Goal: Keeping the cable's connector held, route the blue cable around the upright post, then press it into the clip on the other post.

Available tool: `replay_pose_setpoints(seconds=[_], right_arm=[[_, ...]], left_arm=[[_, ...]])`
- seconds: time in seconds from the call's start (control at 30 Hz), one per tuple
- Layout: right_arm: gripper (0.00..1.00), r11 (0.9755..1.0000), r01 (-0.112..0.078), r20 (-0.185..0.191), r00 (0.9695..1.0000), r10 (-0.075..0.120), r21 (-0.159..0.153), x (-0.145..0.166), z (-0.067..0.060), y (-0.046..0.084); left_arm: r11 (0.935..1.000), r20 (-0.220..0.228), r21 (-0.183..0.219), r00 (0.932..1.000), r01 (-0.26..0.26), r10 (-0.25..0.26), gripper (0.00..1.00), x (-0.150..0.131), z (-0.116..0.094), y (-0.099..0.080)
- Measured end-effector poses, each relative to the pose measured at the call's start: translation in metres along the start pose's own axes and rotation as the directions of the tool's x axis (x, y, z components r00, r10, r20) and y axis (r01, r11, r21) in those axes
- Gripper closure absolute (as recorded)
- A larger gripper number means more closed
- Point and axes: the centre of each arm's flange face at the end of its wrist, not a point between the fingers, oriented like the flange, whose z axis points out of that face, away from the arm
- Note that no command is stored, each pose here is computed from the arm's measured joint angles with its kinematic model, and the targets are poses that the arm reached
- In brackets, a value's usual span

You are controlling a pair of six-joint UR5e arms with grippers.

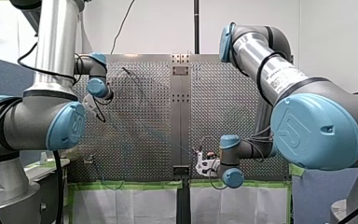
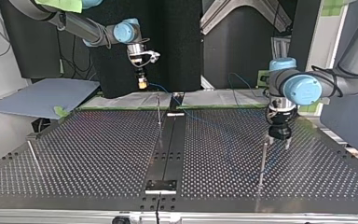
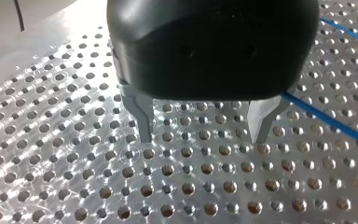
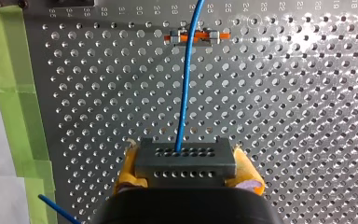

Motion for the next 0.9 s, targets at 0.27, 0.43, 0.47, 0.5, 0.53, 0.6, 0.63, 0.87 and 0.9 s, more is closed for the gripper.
replay_pose_setpoints(seconds=[0.27, 0.43, 0.47, 0.5, 0.53, 0.6, 0.63, 0.87, 0.9], right_arm=[[1.0, 1.0, 0.001, 0.0, 1.0, -0.001, 0.001, 0.0, 0.0, 0.0], [1.0, 1.0, 0.001, 0.0, 1.0, -0.001, 0.001, 0.0, 0.0, 0.0], [1.0, 1.0, 0.001, 0.0, 1.0, -0.001, 0.0, 0.0, 0.0, 0.0], [1.0, 1.0, 0.001, 0.0, 1.0, -0.001, 0.001, 0.0, 0.0, 0.0], [1.0, 1.0, 0.001, 0.0, 1.0, -0.001, 0.001, 0.0, 0.0, 0.0], [1.0, 1.0, 0.001, 0.0, 1.0, -0.001, 0.001, 0.0, 0.0, 0.0], [1.0, 1.0, 0.002, 0.0, 1.0, -0.002, 0.001, 0.0, 0.0, 0.0], [1.0, 1.0, 0.004, 0.003, 1.0, -0.004, 0.001, 0.0, 0.0, 0.0], [1.0, 1.0, 0.004, 0.003, 1.0, -0.004, 0.001, 0.0, 0.0, 0.0]], left_arm=[[0.9975, -0.011, 0.031, 0.9979, 0.064, -0.063, 0.0, -0.005, -0.015, -0.004], [0.9922, -0.03, 0.066, 0.9941, 0.106, -0.104, 0.0, -0.008, -0.024, -0.01], [0.9903, -0.039, 0.074, 0.9926, 0.118, -0.115, 0.0, -0.008, -0.027, -0.012], [0.9889, -0.045, 0.079, 0.9914, 0.126, -0.123, 0.0, -0.008, -0.028, -0.012], [0.9875, -0.051, 0.084, 0.9903, 0.134, -0.13, 0.0, -0.008, -0.03, -0.013], [0.984, -0.065, 0.094, 0.9872, 0.151, -0.146, 0.0, -0.007, -0.035, -0.014], [0.9824, -0.07, 0.099, 0.9859, 0.159, -0.152, 0.0, -0.007, -0.037, -0.015], [0.9697, -0.101, 0.119, 0.9742, 0.213, -0.202, 0.0, -0.007, -0.057, -0.018], [0.9681, -0.102, 0.119, 0.9726, 0.22, -0.209, 0.0, -0.007, -0.06, -0.018]])
